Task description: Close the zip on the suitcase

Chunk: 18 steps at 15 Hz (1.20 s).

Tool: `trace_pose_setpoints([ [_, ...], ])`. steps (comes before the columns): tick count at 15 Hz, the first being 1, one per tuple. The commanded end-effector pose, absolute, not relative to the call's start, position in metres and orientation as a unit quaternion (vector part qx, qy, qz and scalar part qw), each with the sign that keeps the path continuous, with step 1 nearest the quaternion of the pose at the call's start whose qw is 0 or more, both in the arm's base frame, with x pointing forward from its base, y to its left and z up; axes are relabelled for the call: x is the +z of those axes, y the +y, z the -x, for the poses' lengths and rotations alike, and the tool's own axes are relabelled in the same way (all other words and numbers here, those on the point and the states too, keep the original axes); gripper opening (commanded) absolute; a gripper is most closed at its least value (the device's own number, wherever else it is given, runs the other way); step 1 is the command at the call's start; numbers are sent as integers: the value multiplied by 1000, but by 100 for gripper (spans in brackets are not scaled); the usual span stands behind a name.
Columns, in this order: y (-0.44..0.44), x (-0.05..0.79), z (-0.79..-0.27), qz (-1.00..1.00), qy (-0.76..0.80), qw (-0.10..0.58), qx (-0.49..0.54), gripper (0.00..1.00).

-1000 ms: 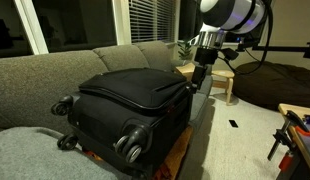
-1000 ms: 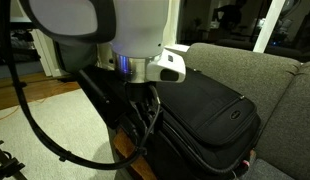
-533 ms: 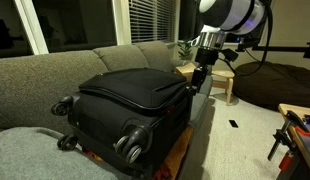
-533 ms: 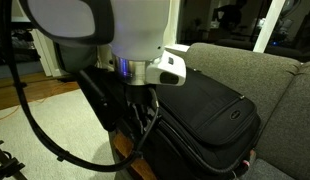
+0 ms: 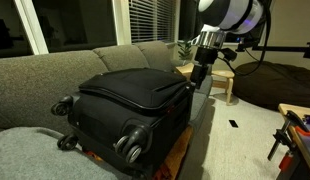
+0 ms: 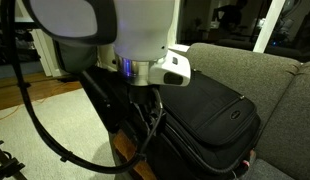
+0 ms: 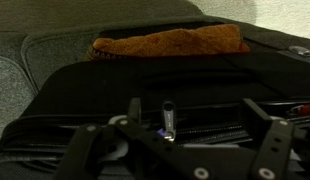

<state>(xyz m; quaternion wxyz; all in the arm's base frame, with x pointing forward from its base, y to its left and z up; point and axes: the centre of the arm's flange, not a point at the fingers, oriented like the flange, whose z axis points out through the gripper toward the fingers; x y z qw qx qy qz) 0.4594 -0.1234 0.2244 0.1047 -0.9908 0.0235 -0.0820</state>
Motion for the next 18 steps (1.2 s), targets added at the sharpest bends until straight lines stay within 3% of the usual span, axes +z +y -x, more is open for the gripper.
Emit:
trace_pose_setpoints([
  [1,-131,217,-462,990,26,106,-90,100],
  [17,-141,203,-470,989,36,114,-88,100],
  [18,-141,203,-471,989,36,114,-88,97],
])
